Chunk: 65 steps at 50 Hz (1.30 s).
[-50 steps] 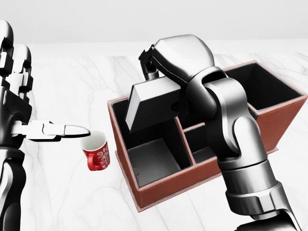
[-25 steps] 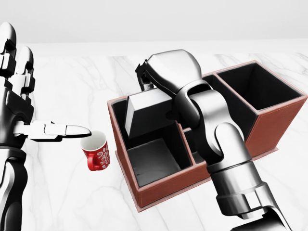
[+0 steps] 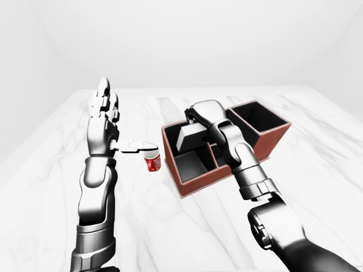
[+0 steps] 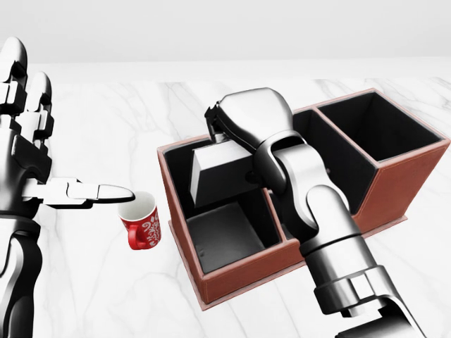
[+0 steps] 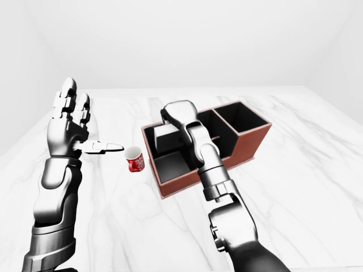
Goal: Pick up the book and place it in the left compartment of the caddy.
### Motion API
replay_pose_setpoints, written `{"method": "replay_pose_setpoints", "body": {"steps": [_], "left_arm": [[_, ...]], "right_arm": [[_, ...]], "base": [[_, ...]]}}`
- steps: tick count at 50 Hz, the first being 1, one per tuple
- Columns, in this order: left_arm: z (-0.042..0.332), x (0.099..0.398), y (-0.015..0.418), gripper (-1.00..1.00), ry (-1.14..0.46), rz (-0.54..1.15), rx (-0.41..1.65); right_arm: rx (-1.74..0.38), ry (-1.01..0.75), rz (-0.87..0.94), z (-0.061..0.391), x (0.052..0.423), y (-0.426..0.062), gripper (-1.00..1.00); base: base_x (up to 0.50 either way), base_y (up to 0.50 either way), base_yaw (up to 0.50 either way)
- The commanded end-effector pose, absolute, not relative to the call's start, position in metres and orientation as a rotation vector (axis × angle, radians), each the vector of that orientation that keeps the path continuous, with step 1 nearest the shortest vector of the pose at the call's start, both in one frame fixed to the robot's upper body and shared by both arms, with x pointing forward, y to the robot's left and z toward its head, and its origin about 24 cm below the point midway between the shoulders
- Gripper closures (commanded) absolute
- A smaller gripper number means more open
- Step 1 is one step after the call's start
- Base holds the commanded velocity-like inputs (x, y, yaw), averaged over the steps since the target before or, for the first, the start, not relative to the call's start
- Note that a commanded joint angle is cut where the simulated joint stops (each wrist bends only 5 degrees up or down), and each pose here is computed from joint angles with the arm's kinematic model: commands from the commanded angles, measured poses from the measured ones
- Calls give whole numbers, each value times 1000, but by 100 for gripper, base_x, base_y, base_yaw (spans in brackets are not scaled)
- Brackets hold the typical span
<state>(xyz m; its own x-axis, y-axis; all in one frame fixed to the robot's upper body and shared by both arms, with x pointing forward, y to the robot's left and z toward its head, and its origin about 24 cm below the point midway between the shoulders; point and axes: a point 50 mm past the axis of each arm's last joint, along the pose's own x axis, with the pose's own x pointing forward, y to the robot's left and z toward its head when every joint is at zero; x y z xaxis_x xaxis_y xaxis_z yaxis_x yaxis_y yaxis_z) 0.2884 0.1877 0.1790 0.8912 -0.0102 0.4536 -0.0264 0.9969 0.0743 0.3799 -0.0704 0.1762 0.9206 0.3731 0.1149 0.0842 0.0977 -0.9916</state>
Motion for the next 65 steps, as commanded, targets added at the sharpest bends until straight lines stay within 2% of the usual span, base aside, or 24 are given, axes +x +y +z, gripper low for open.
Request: {"method": "replay_pose_setpoints", "body": {"steps": [1,65], "left_arm": [[178,289,188,-100,-465,8,78],[170,289,187,-100,-436,9,70]], "right_arm": [[-1454,-398,173,173,383,-73,100],[-1512,-370,189,115,389,-58,100]], "base": [[0,0,0],[0,0,0]]}}
